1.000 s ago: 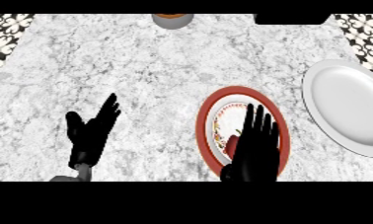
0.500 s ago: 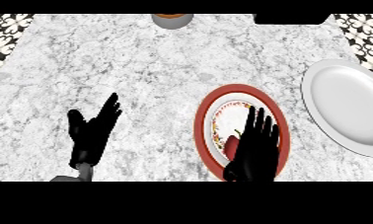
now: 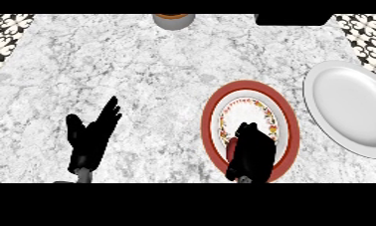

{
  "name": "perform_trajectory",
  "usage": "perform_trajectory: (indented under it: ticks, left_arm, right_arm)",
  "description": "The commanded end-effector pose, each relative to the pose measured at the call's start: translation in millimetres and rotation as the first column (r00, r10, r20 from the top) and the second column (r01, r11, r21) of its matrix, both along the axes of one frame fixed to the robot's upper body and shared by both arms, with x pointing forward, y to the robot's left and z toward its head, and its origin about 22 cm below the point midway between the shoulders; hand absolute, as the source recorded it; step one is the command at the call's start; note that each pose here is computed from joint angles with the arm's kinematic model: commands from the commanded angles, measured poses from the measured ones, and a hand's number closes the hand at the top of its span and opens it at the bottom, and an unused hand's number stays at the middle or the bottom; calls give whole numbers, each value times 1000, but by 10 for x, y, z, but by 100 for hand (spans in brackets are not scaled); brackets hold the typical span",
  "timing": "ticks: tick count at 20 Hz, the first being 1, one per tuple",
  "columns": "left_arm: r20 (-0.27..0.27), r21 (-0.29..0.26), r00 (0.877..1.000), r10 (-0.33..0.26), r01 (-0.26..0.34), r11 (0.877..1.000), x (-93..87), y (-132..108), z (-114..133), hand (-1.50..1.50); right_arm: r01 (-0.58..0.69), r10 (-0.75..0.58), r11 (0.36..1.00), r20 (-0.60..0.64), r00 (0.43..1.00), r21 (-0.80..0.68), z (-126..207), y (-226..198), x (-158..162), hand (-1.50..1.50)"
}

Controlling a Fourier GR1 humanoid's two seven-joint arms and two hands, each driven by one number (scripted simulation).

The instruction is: Pick the bell pepper from the plate and place it in the plate

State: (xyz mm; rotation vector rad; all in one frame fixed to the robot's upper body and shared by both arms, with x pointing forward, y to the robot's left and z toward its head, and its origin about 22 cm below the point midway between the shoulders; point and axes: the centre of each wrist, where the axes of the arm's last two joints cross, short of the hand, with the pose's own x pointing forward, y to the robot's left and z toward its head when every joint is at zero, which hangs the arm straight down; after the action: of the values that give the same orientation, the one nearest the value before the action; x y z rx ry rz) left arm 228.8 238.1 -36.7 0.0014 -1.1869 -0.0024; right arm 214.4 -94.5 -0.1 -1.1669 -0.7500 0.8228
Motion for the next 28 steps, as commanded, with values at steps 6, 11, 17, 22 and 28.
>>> perform_trajectory:
  ticks: [6,11,17,22,28]
  left_arm:
    - [-8,13,1000,5,-5,1000,24,24,-42,0]
    - [-4,10,1000,12,-12,1000,-14,63,-26,0]
    - [-4,12,1000,17,-17,1000,33,90,33,0]
    - [-3,10,1000,11,-11,1000,16,24,-103,0]
    - [-7,8,1000,1,-1,1000,-76,71,-27,0]
  right_arm:
    - [69,-55,991,116,992,-118,66,162,-113,150]
    - [-230,209,973,338,917,21,116,25,-409,150]
    - [-450,312,886,571,759,114,473,25,-759,150]
    - [-339,122,920,681,723,195,673,-159,-857,150]
    - [-234,-76,923,740,668,306,694,-799,-810,150]
